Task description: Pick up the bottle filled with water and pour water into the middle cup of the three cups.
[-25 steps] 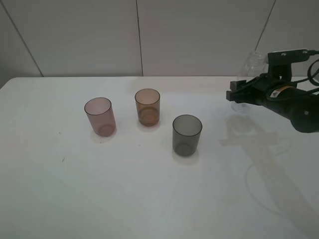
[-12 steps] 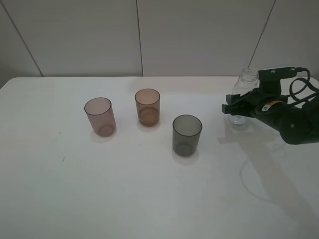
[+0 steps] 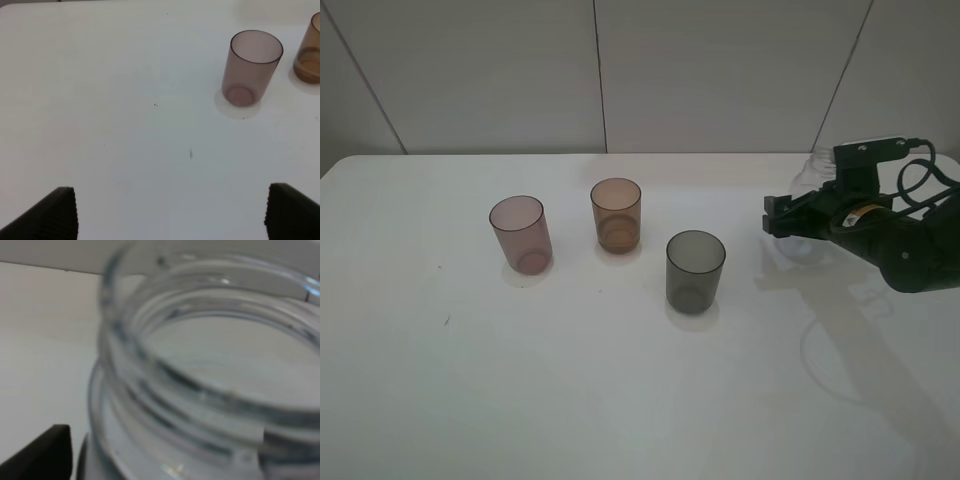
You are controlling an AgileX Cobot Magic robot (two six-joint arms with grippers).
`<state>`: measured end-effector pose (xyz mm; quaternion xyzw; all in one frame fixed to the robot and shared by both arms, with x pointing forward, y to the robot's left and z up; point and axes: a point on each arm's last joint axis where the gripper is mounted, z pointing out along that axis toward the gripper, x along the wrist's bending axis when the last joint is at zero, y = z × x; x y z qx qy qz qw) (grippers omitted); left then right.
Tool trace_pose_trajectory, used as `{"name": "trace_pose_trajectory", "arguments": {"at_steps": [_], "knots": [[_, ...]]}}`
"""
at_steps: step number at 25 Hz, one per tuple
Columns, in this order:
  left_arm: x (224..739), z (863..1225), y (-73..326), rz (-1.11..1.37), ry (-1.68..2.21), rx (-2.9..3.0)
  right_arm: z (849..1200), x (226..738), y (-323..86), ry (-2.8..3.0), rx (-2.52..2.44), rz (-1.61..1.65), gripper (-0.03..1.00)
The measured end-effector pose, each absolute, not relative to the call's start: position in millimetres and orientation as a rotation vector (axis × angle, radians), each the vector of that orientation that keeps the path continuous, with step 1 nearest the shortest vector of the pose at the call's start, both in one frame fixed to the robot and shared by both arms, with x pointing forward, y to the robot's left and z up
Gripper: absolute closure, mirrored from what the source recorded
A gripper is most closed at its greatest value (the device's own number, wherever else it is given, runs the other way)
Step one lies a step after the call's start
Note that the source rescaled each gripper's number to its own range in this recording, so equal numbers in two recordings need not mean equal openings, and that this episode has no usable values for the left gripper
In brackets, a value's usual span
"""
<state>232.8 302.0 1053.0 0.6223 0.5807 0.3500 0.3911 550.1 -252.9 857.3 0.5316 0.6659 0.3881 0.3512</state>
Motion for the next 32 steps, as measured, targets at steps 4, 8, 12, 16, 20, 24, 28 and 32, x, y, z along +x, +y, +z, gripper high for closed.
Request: {"name": "trace_pose_trajectory", "arguments": {"at_steps": [4, 8, 12, 16, 20, 24, 28, 32], "knots": [[232.8, 1053.0, 302.0, 0.889, 1.475, 1.581, 858.5, 550.4, -253.1, 1.717, 1.377, 1.007, 0.0], [232.8, 1053.0, 302.0, 0.889, 1.475, 1.581, 872.2, 551.6, -253.0, 1.684, 1.349, 1.034, -0.03], [232.8, 1053.0, 302.0, 0.889, 1.475, 1.581, 898.6, 552.2, -252.9, 1.627, 1.29, 1.079, -0.03], [232.8, 1053.0, 302.0, 0.889, 1.475, 1.581, 929.7, 549.1, -253.4, 1.59, 1.213, 1.096, -0.03], [232.8, 1053.0, 302.0, 0.889, 1.475, 1.581, 962.4, 540.1, -256.1, 1.556, 1.203, 1.1, -0.03], [232.8, 1053.0, 302.0, 0.889, 1.475, 1.581, 987.7, 522.7, -261.3, 1.573, 1.317, 1.062, -0.03], [232.8, 1053.0, 302.0, 0.889, 1.475, 1.581, 1007.7, 497.7, -264.5, 1.631, 1.5, 1.023, -0.03], [232.8, 1053.0, 302.0, 0.889, 1.475, 1.581, 1035.3, 474.4, -273.9, 1.65, 1.678, 1.006, -0.03]]}}
